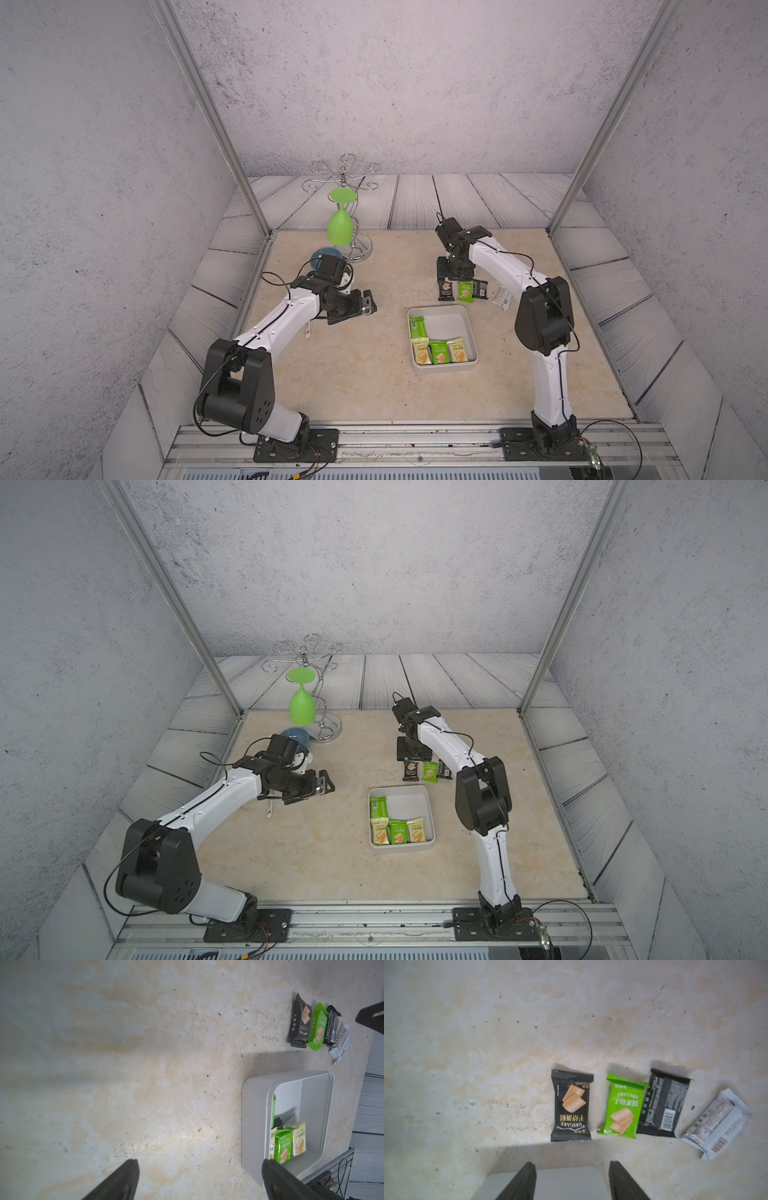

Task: Take the cookies out of the storage box
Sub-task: Place the cookie at the center of the board, then pick up the cookie from the storage box.

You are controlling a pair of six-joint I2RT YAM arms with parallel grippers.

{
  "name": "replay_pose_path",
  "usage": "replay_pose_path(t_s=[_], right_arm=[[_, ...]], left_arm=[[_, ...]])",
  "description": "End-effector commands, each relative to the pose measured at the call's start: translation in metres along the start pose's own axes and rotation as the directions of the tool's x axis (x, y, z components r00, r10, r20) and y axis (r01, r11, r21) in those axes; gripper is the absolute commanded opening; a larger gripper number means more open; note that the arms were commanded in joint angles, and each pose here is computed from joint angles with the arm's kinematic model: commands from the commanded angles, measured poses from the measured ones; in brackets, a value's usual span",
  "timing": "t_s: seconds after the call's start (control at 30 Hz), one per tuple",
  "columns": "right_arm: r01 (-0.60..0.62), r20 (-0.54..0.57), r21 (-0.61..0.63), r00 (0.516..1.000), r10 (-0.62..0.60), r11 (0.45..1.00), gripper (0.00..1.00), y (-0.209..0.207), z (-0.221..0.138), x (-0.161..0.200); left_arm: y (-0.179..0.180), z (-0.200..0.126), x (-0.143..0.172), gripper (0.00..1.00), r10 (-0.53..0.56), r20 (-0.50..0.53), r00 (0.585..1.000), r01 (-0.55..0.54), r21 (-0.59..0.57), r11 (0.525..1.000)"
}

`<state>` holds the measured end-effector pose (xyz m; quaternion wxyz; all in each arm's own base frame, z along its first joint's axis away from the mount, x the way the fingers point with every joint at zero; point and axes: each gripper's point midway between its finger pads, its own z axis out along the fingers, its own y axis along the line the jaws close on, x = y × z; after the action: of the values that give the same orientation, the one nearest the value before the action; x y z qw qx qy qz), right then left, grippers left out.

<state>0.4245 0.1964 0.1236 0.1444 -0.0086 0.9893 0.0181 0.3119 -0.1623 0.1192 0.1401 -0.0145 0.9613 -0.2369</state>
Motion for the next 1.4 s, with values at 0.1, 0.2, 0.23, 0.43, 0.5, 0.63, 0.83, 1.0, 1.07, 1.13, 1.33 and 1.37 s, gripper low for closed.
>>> replay_pose_path(t_s=[0.1,0.2,0.23,0.43,0.5,0.63,0.83,1.0,1.07,1.13,1.33,1.37], right_arm=[[0.037,-0.069,-0.056,0.997,-0.041,0.998,0.61,-0.007,-0.021,0.051],[0.026,-0.09,-0.098,0.995,-0.035,0.995,0.61,-0.009,-0.029,0.079],[0.026,-0.098,-0.11,0.994,-0.037,0.994,0.61,-0.009,-0.032,0.09],[0.041,-0.138,-0.157,0.988,-0.063,0.987,0.6,-0.009,-0.042,0.145],[0.041,-0.138,-0.166,0.988,-0.064,0.985,0.6,-0.009,-0.044,0.158],[0.034,-0.155,-0.183,0.986,-0.063,0.983,0.6,-0.006,-0.042,0.178],[0.078,-0.164,-0.161,0.981,-0.104,0.984,0.6,0.0,-0.028,0.192],[0.111,-0.165,-0.128,0.977,-0.132,0.986,0.61,0.003,-0.016,0.192],[0.121,-0.173,-0.106,0.975,-0.138,0.987,0.61,0.0,-0.011,0.193],[0.132,-0.179,-0.077,0.973,-0.143,0.988,0.6,-0.005,-0.007,0.194],[0.151,-0.198,-0.04,0.968,-0.156,0.988,0.61,-0.012,0.007,0.201],[0.152,-0.2,-0.043,0.967,-0.157,0.987,0.61,-0.011,0.009,0.202]], left_arm=[[-0.009,0.011,0.001,0.99,-0.018,-0.016,1.0,0.019,0.039,0.999],[-0.013,0.014,0.001,0.99,-0.013,-0.018,1.0,0.014,0.049,0.999],[-0.014,0.016,0.001,0.99,-0.012,-0.022,1.0,0.013,0.052,0.999],[-0.025,0.021,0.007,0.99,0.007,-0.036,0.999,-0.004,0.066,0.998],[-0.026,0.02,0.008,0.99,0.012,-0.032,0.999,-0.01,0.062,0.998],[-0.027,0.016,0.009,0.99,0.019,-0.017,1.0,-0.018,0.054,0.998],[-0.025,0.012,0.011,0.99,0.028,-0.016,0.999,-0.028,0.034,0.999],[-0.025,0.007,0.011,0.99,0.033,-0.002,0.999,-0.033,0.023,0.999],[-0.024,0.007,0.011,0.99,0.035,-0.001,0.999,-0.035,0.019,0.999],[-0.024,0.005,0.011,0.99,0.036,0.002,0.999,-0.036,0.017,0.999],[-0.022,0.005,0.012,0.99,0.037,0.0,0.999,-0.037,0.01,0.999],[-0.022,0.005,0.012,0.99,0.037,-0.002,0.999,-0.037,0.009,0.999]])
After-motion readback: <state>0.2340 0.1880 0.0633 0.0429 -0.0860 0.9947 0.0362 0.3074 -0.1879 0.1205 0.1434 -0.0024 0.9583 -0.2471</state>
